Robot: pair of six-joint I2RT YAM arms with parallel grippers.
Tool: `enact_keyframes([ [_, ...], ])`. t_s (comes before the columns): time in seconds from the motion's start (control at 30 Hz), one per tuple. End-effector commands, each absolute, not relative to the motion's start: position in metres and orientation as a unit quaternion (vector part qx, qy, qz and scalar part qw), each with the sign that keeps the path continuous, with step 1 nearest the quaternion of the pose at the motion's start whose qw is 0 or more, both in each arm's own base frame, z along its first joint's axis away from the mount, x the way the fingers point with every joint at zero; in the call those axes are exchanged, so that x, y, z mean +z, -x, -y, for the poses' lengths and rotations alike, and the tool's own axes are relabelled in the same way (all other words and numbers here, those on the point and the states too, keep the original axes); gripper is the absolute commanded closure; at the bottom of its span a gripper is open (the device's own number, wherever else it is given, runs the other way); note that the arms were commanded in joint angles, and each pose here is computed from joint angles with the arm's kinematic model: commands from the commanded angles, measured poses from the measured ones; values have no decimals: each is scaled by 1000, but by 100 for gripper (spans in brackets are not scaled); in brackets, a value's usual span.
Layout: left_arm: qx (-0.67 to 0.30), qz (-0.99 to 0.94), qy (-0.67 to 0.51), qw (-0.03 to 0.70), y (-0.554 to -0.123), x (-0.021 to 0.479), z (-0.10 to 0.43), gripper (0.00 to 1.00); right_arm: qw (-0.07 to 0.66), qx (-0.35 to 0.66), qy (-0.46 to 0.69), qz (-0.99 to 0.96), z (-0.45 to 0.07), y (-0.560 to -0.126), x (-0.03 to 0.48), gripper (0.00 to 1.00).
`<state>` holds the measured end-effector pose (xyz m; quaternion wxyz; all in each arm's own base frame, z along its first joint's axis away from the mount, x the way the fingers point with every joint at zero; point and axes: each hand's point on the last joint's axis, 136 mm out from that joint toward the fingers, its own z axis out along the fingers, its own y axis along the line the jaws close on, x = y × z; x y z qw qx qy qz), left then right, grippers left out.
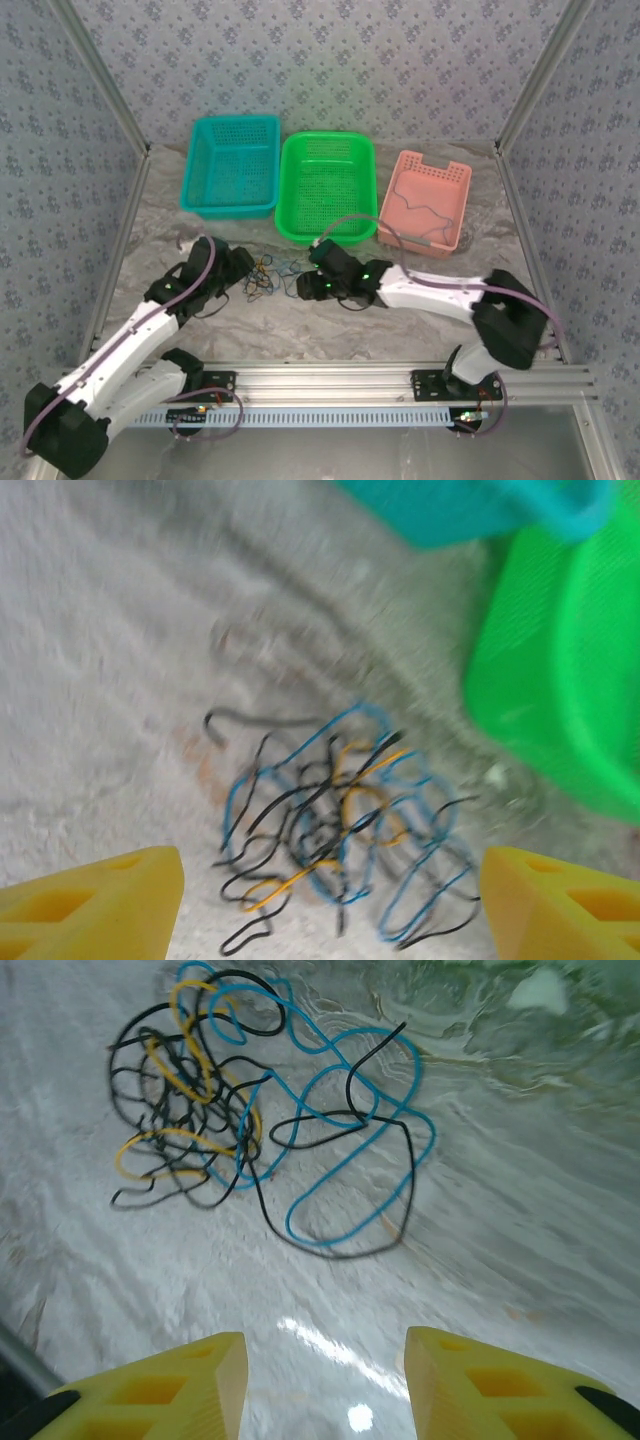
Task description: Untangle the cables
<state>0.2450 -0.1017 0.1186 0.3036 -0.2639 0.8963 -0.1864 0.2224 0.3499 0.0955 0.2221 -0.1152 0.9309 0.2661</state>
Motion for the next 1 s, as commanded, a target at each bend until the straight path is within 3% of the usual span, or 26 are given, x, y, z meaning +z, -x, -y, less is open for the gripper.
enact_keyframes([
  [0.0, -259, -888, 265, 271, -251, 104, 123, 22, 238, 304, 24, -922, -385, -242, 103, 53],
  [0.27, -253, -889, 271, 267, -256, 74, 117, 25, 230, 333, -50, -913, -411, -256, 74, 50],
  [0.43, -258, -889, 265, 269, -261, 71, 119, 28, 233, 299, -26, -925, -420, -262, 69, 57],
  [0.6, -248, -898, 254, 260, -271, 63, 124, 28, 217, 282, -25, -934, -417, -263, 51, 78],
  [0.73, -230, -907, 249, 249, -281, 46, 127, 29, 234, 277, -16, -932, -413, -264, 64, 100],
  [0.83, -198, -912, 263, 246, -285, 28, 119, 57, 260, 268, 0, -928, -403, -266, 92, 100],
  [0.9, -177, -911, 277, 248, -283, 19, 110, 83, 283, 261, 14, -923, -394, -266, 116, 100],
  [0.97, -167, -909, 287, 250, -280, 14, 104, 99, 305, 260, 30, -916, -385, -268, 142, 100],
])
